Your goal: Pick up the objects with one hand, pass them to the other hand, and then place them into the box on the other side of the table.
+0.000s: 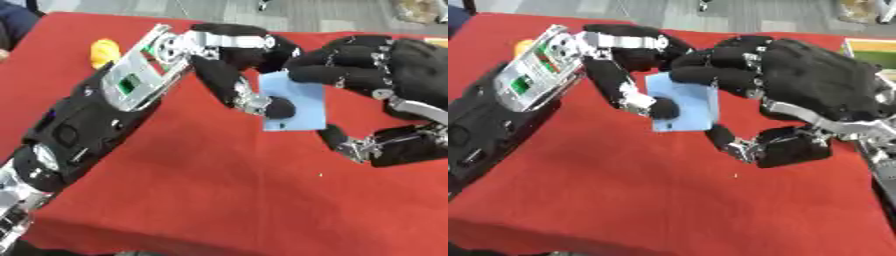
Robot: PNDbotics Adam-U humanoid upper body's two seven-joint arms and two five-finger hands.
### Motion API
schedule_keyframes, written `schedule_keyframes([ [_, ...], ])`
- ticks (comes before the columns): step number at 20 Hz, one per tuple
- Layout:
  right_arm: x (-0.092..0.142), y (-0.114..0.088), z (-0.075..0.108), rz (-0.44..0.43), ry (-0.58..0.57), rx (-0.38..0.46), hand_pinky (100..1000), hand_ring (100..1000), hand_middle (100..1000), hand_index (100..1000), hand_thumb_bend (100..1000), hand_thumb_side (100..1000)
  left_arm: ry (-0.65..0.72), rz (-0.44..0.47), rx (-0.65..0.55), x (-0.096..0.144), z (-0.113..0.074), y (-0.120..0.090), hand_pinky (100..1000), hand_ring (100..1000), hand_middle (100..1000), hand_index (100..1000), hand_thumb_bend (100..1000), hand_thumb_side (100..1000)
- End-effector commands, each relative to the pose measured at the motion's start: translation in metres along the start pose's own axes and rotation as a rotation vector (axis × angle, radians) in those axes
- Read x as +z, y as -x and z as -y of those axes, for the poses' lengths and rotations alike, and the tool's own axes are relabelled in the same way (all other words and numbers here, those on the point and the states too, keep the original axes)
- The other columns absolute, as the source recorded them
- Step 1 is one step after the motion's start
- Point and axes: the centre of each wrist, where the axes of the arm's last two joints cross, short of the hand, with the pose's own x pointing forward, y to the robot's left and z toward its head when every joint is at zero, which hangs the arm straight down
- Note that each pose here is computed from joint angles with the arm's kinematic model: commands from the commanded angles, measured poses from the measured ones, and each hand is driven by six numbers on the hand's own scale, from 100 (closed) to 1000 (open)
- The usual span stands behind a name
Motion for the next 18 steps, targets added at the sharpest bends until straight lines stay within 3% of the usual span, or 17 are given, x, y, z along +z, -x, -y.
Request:
schedule_keyframes([
  [1, 0.0, -0.002, 0.004, 0.007, 0.035, 0.011, 839, 766, 773, 958, 100, 240, -0.013, 0.031, -0.009, 0.002, -0.009, -0.014, 649, 562, 472, 574, 100, 477],
  [6, -0.001, -0.003, 0.003, 0.003, 0.036, 0.01, 843, 773, 803, 987, 100, 239, 0.002, 0.049, 0.01, -0.002, -0.008, -0.019, 649, 562, 471, 573, 100, 485],
  [11, -0.002, -0.004, 0.003, -0.001, 0.047, 0.005, 838, 760, 764, 974, 100, 231, 0.027, 0.072, 0.028, -0.008, -0.006, -0.025, 651, 563, 472, 573, 100, 492],
  [18, -0.001, -0.003, 0.004, -0.026, 0.123, -0.01, 801, 635, 471, 868, 100, 206, 0.067, 0.069, 0.039, -0.012, -0.002, -0.03, 653, 568, 475, 578, 100, 499],
])
